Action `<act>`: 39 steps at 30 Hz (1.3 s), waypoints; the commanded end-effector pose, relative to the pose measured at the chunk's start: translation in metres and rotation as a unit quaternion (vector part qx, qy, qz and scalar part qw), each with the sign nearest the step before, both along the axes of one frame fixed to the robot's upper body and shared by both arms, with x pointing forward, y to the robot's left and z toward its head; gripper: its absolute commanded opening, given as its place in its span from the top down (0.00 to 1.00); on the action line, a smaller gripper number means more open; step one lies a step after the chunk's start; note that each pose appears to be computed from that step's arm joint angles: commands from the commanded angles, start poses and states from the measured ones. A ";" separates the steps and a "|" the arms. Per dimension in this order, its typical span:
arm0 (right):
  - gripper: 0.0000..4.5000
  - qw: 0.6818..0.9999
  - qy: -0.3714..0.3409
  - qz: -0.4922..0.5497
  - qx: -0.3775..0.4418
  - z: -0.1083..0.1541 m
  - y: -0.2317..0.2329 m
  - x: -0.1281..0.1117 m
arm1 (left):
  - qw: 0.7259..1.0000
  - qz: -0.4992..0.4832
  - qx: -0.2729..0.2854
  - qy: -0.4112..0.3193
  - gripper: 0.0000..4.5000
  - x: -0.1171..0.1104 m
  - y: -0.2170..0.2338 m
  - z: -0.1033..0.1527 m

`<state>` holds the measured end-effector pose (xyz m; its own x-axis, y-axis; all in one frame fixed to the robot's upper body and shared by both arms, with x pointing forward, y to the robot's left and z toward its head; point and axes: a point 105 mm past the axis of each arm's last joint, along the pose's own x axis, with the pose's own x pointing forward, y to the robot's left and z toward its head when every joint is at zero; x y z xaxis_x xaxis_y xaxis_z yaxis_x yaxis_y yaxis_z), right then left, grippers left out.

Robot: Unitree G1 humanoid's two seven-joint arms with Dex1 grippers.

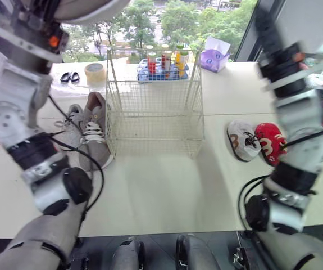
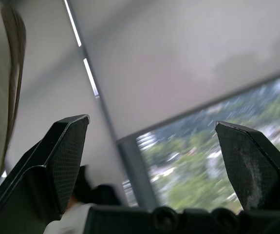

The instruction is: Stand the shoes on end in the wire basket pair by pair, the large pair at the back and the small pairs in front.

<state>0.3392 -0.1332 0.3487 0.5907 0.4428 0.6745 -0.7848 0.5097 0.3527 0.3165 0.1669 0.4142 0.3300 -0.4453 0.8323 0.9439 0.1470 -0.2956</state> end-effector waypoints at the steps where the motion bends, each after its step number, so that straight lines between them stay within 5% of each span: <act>1: 0.01 0.997 -0.063 0.042 0.015 0.034 0.030 -0.026 | 1.000 -0.004 0.002 -0.017 0.88 -0.010 -0.010 0.005; 25: 0.01 0.986 -0.136 0.097 0.003 0.061 0.070 -0.044 | 0.998 -0.032 0.038 0.049 0.88 0.004 -0.046 -0.041; 31: 0.57 0.987 -0.133 0.095 -0.004 0.059 0.071 -0.043 | 0.997 -0.023 0.056 0.053 0.88 0.005 -0.051 -0.048; 35: 0.62 0.987 -0.131 0.098 -0.006 0.059 0.071 -0.043 | 0.995 0.009 0.068 0.072 0.88 0.013 -0.048 -0.052; 39: 0.62 0.986 -0.140 0.093 -0.012 0.066 0.064 -0.042 | 0.990 0.041 0.111 0.073 0.46 0.012 -0.049 -0.063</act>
